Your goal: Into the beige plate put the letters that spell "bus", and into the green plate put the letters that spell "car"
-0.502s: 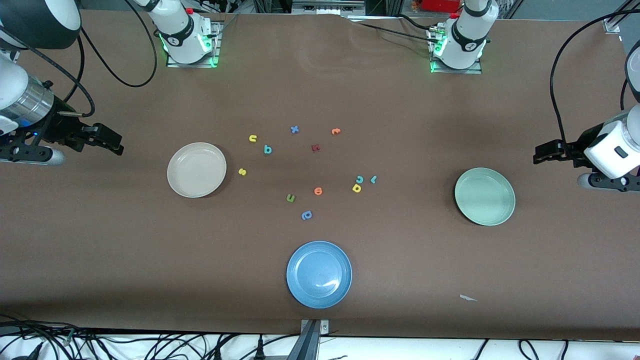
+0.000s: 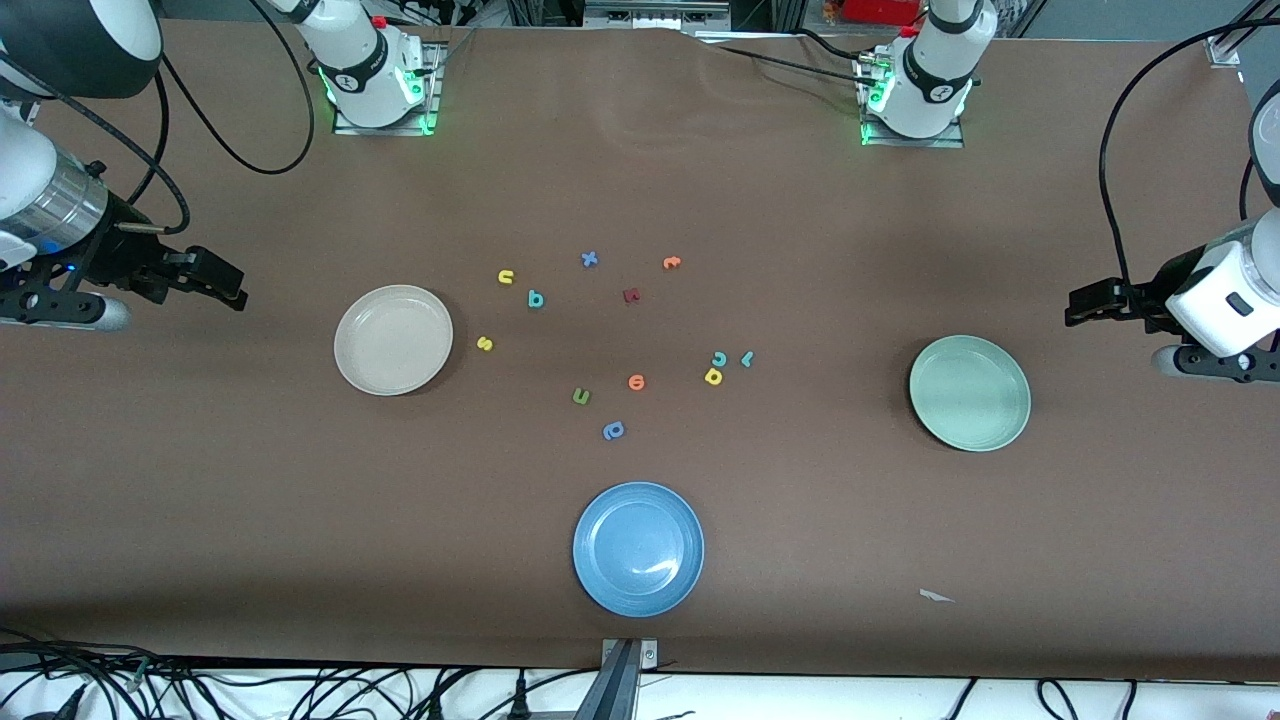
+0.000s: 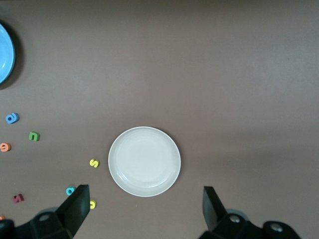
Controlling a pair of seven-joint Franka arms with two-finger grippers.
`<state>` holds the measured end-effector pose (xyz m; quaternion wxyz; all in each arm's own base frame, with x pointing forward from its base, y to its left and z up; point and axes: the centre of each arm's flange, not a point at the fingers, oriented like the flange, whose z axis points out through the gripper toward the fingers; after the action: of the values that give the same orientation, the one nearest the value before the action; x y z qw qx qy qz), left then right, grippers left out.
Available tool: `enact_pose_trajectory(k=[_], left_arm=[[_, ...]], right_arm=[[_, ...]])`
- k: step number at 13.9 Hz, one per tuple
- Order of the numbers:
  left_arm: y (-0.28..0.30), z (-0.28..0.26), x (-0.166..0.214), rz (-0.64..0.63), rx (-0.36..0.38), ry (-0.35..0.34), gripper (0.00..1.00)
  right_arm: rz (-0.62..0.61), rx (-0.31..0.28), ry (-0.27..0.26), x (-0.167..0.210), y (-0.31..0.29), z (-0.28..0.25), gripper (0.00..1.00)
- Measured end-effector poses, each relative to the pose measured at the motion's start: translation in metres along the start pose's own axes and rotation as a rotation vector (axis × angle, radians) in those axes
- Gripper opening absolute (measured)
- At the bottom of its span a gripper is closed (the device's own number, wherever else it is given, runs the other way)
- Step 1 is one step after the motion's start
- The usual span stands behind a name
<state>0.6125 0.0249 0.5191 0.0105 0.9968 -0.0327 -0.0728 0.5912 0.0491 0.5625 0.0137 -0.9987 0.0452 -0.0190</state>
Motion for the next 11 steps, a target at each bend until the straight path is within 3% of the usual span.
enact_pose_trajectory(k=[11], left_arm=[[0.0006, 0.0032, -0.0039, 0.004, -0.005, -0.036, 1.0]], right_arm=[[-0.001, 0.0, 0.0, 0.0, 0.0, 0.0, 1.0]])
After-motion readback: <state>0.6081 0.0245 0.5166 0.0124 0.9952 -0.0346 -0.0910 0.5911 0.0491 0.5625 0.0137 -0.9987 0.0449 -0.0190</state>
